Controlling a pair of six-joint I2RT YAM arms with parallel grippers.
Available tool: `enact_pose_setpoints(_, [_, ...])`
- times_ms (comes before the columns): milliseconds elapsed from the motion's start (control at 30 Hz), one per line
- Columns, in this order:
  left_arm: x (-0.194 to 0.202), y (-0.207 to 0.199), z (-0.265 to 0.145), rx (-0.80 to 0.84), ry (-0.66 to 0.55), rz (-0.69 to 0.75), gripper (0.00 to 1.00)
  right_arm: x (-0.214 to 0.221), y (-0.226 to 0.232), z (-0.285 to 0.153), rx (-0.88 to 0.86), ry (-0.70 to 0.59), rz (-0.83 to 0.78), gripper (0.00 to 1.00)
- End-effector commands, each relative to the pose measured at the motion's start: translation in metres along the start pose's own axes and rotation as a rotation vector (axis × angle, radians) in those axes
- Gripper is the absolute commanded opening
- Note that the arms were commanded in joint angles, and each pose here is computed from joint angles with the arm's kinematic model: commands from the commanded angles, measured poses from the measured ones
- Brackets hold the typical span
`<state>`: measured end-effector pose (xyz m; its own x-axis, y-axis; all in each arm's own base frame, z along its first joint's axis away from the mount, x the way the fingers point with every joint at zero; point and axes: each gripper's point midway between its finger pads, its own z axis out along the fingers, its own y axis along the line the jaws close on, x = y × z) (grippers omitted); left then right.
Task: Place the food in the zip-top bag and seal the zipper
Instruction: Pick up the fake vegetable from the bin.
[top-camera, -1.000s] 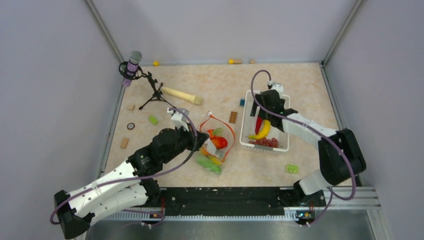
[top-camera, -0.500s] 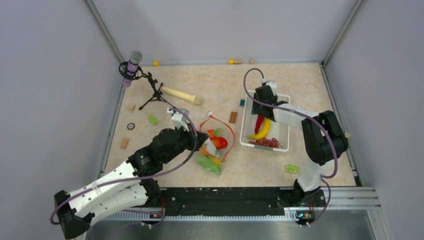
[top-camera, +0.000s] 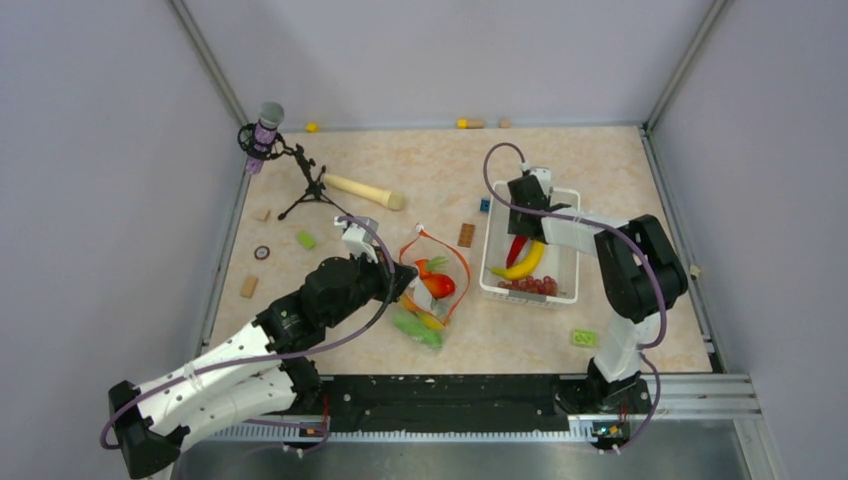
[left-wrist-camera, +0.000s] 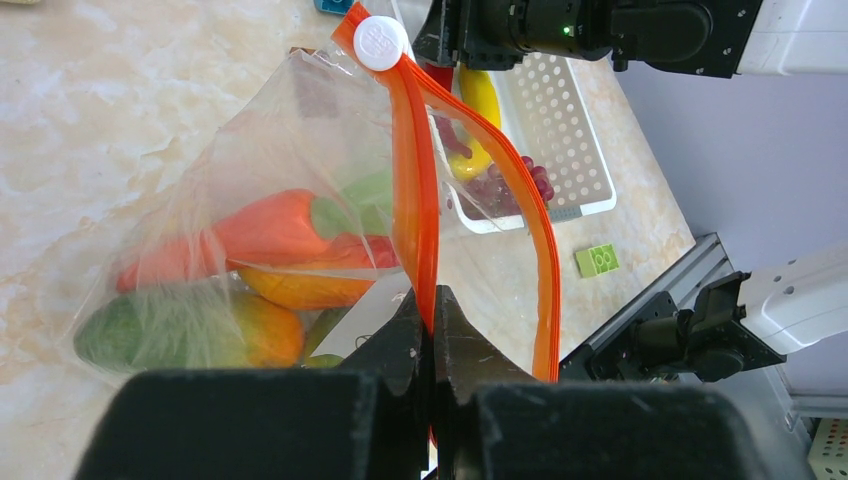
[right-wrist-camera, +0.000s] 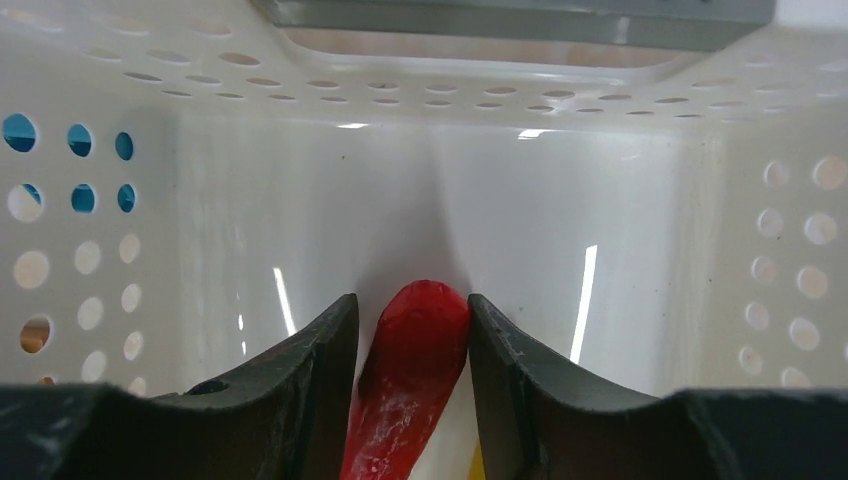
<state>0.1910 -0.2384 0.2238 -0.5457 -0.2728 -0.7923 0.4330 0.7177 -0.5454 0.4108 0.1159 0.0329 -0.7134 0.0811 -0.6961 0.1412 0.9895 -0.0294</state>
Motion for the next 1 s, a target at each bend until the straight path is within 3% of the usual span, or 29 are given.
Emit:
enact_pose_setpoints(0, [-0.014, -0.01, -0.001, 0.031, -0.04, 0.001, 0.0, -0.016, 0.003, 0.004, -0.002, -0.035, 0.002, 0.4])
enact_pose_setpoints(167, [-0.013, -0.01, -0.001, 0.035, -0.039, -0.001, 0.0, -0.02, 0.002, 0.0, -0.004, -0.049, 0.009, 0.21])
enact_pose_setpoints(333, [-0.013, -0.011, 0.0, 0.039, -0.037, -0.003, 0.0, -0.028, -0.003, -0.012, -0.003, -0.091, 0.036, 0.09])
enact_pose_setpoints(500, [-0.013, -0.013, -0.002, 0.048, -0.038, -0.005, 0.0, -0.061, -0.004, -0.041, -0.051, -0.239, 0.111, 0.04])
enact_pose_setpoints(733, [-0.014, -0.014, -0.003, 0.059, -0.04, -0.009, 0.0, -0.109, -0.016, -0.116, -0.158, -0.499, 0.229, 0.0])
enact_pose_setpoints(967, [-0.012, -0.019, -0.002, 0.082, -0.029, -0.012, 0.0, -0.118, -0.016, -0.183, -0.357, -0.679, 0.289, 0.0])
